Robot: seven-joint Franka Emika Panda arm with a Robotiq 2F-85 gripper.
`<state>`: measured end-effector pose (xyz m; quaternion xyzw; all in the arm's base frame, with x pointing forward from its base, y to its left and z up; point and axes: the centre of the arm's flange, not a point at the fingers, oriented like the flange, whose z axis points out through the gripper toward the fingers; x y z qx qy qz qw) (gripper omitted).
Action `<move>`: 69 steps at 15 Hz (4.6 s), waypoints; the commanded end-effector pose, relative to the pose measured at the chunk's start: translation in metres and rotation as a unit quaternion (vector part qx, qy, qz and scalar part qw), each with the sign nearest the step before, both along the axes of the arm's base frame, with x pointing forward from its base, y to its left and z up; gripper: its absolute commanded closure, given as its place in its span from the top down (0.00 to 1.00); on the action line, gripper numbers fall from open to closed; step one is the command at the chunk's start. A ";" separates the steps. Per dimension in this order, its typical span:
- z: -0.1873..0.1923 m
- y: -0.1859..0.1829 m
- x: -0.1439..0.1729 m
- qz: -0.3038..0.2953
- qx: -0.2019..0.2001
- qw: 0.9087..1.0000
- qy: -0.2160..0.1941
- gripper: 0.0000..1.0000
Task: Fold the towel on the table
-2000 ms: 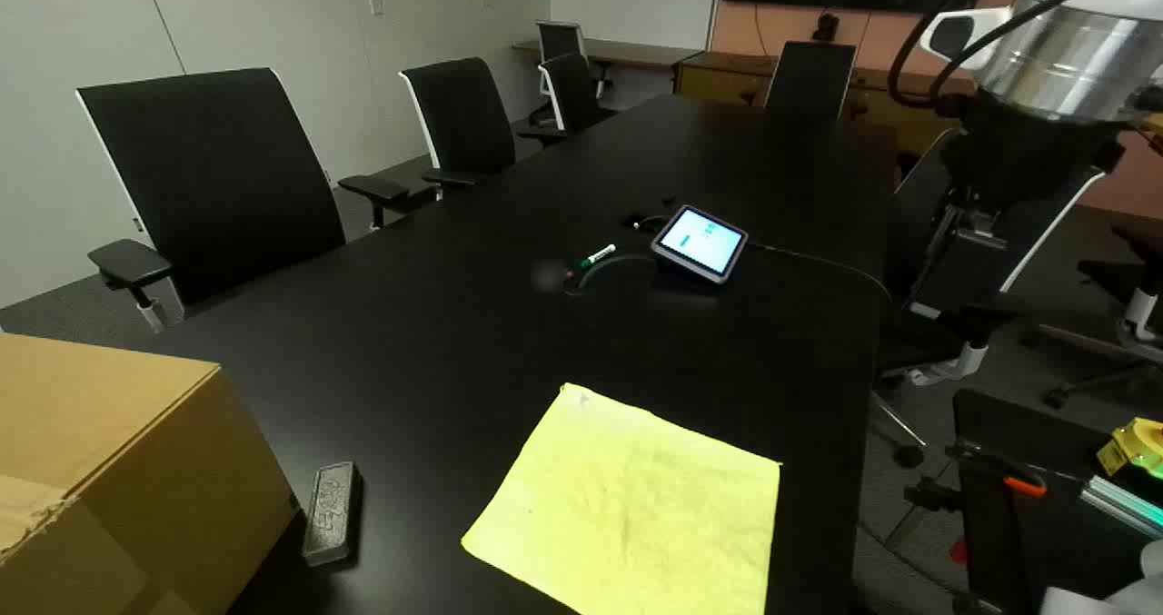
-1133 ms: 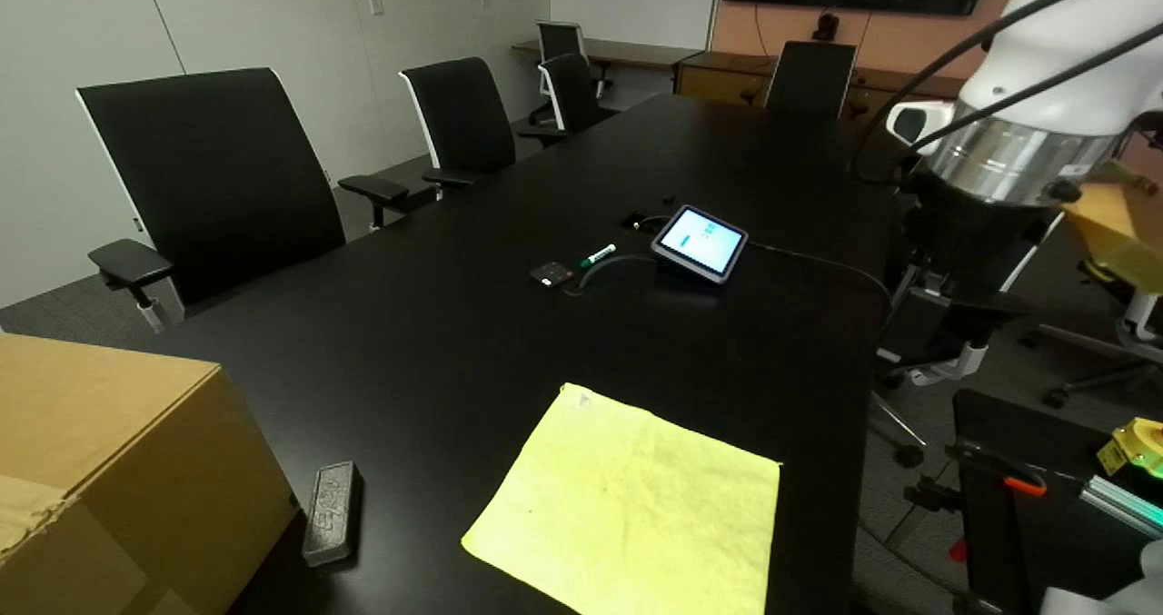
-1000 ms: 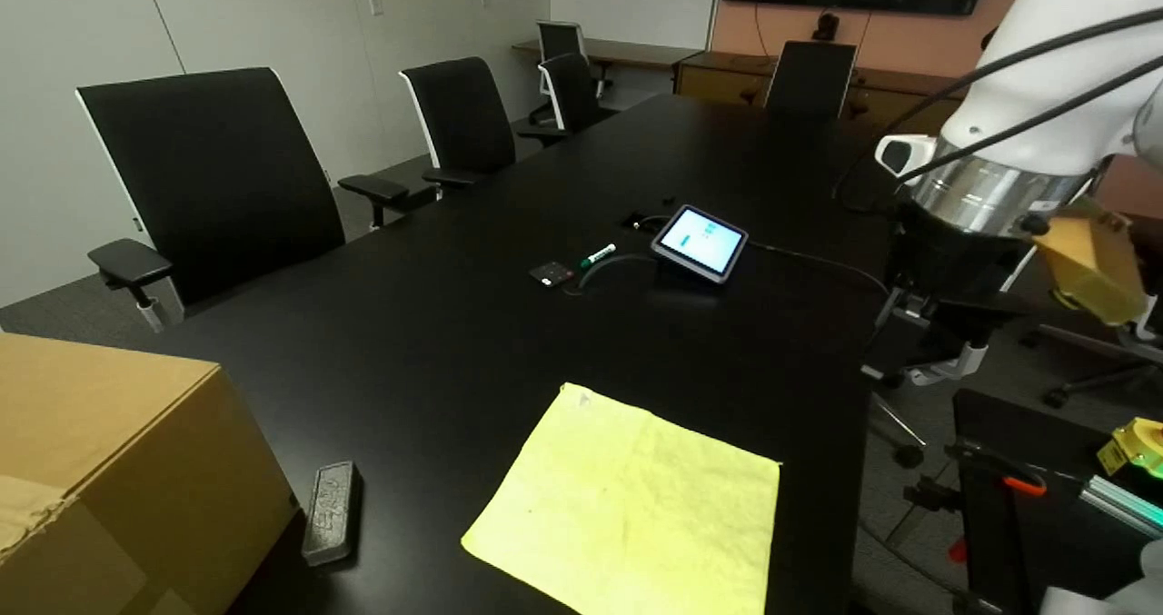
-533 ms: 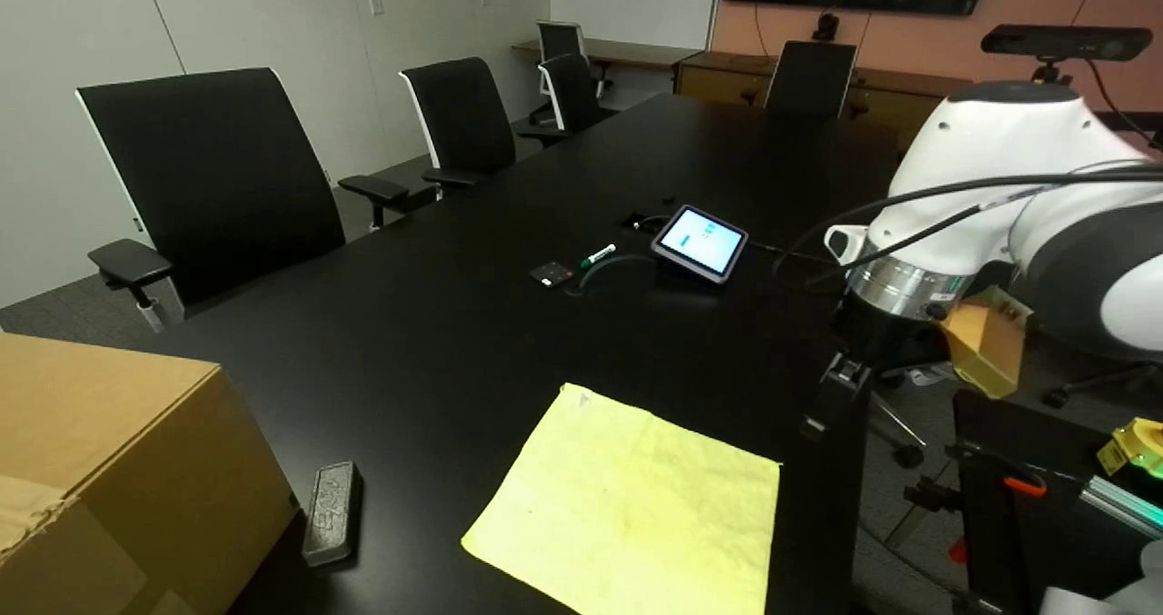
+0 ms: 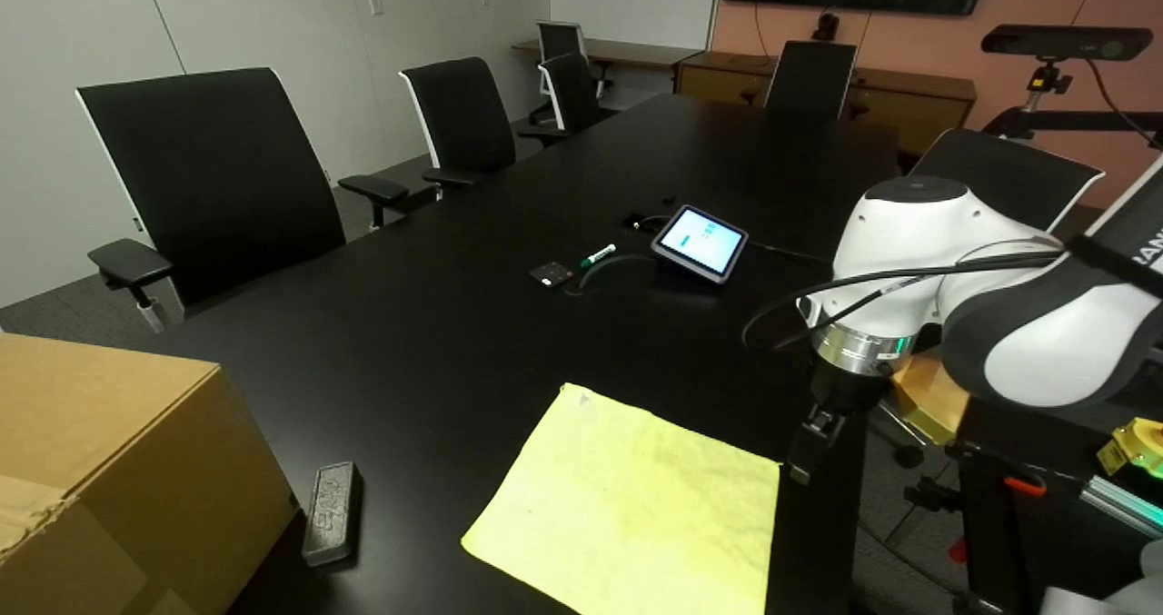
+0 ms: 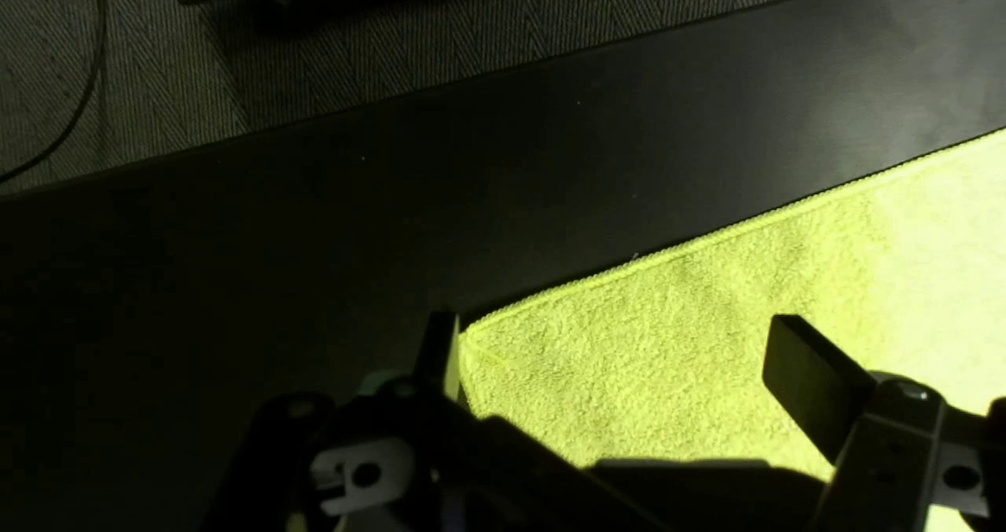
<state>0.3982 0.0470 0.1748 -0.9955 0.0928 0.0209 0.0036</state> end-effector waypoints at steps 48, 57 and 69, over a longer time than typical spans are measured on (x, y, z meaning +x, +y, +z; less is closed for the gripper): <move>-0.077 -0.028 0.099 -0.002 0.054 0.999 0.002 0.03; -0.029 0.003 0.139 0.073 0.059 0.995 0.026 0.03; 0.011 0.027 0.251 0.112 0.031 0.992 0.050 0.03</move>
